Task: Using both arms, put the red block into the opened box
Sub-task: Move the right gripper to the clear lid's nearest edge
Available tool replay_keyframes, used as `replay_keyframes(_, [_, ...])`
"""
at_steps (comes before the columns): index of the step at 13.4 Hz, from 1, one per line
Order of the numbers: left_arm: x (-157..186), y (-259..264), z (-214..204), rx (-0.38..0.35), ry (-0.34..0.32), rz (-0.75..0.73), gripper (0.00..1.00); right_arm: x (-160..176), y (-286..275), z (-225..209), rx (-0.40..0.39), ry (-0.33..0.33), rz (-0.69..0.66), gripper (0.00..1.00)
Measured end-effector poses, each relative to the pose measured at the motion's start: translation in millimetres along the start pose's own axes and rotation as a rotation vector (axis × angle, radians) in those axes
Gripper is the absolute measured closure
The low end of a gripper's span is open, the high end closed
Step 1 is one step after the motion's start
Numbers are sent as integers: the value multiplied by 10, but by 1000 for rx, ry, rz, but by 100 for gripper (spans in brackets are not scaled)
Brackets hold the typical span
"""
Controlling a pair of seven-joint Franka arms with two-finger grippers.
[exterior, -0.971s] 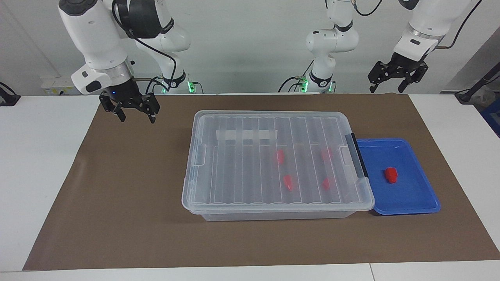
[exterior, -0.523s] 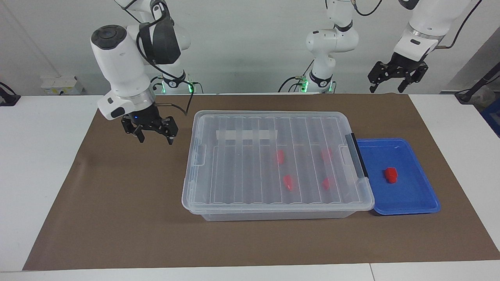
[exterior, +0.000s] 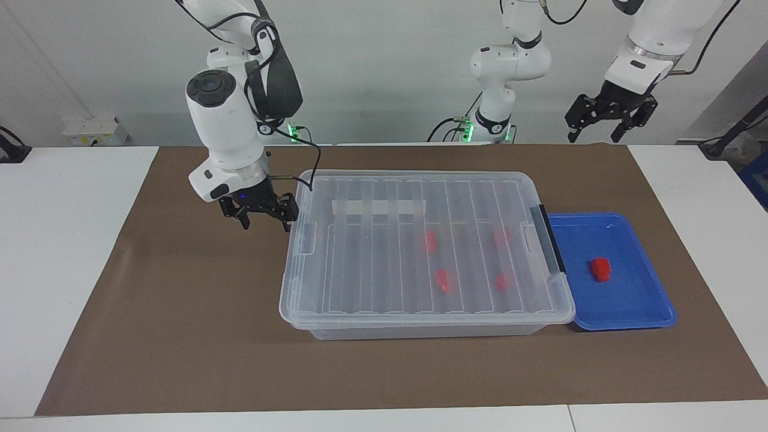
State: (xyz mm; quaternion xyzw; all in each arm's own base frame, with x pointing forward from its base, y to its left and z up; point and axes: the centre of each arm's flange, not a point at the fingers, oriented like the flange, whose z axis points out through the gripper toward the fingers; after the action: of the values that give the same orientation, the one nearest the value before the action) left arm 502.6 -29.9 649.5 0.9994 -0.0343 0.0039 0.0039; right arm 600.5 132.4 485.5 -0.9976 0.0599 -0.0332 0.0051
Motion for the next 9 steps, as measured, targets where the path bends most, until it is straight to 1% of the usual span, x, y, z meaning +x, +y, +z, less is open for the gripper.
replay_keyframes(4, [0, 0, 0, 0, 0, 0, 0, -91, -231, 74, 9, 15, -5, 5])
replay_keyframes(9, [0, 0, 0, 0, 0, 0, 0, -186, -286, 226, -1, -10, -10, 5])
